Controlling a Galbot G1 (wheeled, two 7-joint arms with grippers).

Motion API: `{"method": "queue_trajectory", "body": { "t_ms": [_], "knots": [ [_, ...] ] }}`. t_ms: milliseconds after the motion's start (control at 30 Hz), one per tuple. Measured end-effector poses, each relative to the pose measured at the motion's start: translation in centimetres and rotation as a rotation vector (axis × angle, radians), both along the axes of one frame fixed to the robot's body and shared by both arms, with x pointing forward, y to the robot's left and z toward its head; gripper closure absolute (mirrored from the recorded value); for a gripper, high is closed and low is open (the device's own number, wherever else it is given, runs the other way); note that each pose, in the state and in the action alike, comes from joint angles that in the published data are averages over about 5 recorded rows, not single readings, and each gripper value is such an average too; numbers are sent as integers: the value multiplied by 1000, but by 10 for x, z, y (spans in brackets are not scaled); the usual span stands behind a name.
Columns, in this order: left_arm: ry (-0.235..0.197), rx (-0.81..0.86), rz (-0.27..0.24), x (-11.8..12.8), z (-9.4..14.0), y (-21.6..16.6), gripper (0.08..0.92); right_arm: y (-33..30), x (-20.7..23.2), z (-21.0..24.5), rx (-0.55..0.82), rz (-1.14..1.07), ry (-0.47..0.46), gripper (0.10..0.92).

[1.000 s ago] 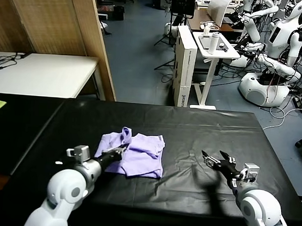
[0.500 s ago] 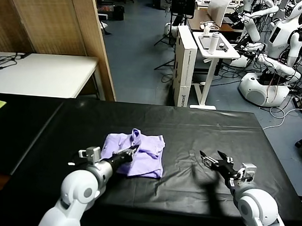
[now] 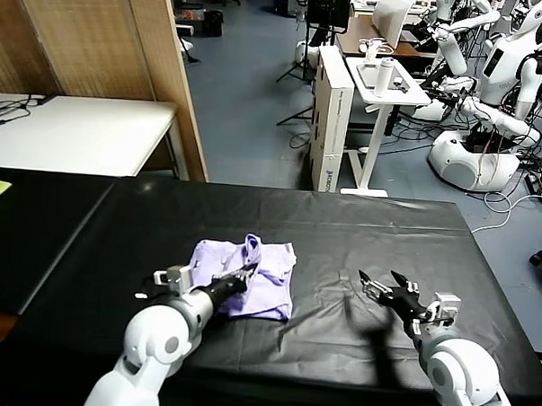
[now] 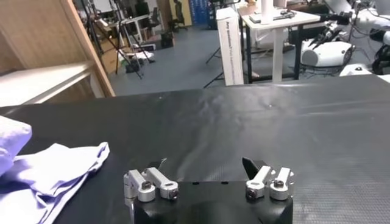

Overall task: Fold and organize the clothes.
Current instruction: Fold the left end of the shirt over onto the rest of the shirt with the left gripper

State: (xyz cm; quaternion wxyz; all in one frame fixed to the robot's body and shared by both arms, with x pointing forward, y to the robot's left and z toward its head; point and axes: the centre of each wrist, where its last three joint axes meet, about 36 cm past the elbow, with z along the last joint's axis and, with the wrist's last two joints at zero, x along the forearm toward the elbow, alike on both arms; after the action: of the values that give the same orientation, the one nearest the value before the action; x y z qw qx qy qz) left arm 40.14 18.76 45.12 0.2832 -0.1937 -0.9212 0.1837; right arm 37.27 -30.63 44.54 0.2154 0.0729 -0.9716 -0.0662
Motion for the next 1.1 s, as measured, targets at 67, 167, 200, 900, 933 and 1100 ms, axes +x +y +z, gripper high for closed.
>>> {"method": "queue_trajectory", "body": {
  "t_ms": [67, 167, 200, 900, 933, 1100],
  "knots": [
    [4, -4, -2, 0, -2, -2, 843, 0, 0, 0, 0, 0, 0, 115],
    [8, -11, -6, -1, -2, -6, 843, 0, 0, 0, 0, 0, 0, 115],
    [8, -13, -8, -1, -3, -8, 843, 1, 0, 0, 1, 0, 0, 115],
    [11, -18, -14, 1, -5, -19, 843, 8, 2, -3, 3, 11, 4, 115],
    [15, -19, -13, 2, -7, -20, 843, 8, 2, -3, 3, 11, 4, 115],
    [32, -27, -7, 6, -13, -24, 842, 9, 1, -3, -1, 25, 3, 115]
  ]
}}
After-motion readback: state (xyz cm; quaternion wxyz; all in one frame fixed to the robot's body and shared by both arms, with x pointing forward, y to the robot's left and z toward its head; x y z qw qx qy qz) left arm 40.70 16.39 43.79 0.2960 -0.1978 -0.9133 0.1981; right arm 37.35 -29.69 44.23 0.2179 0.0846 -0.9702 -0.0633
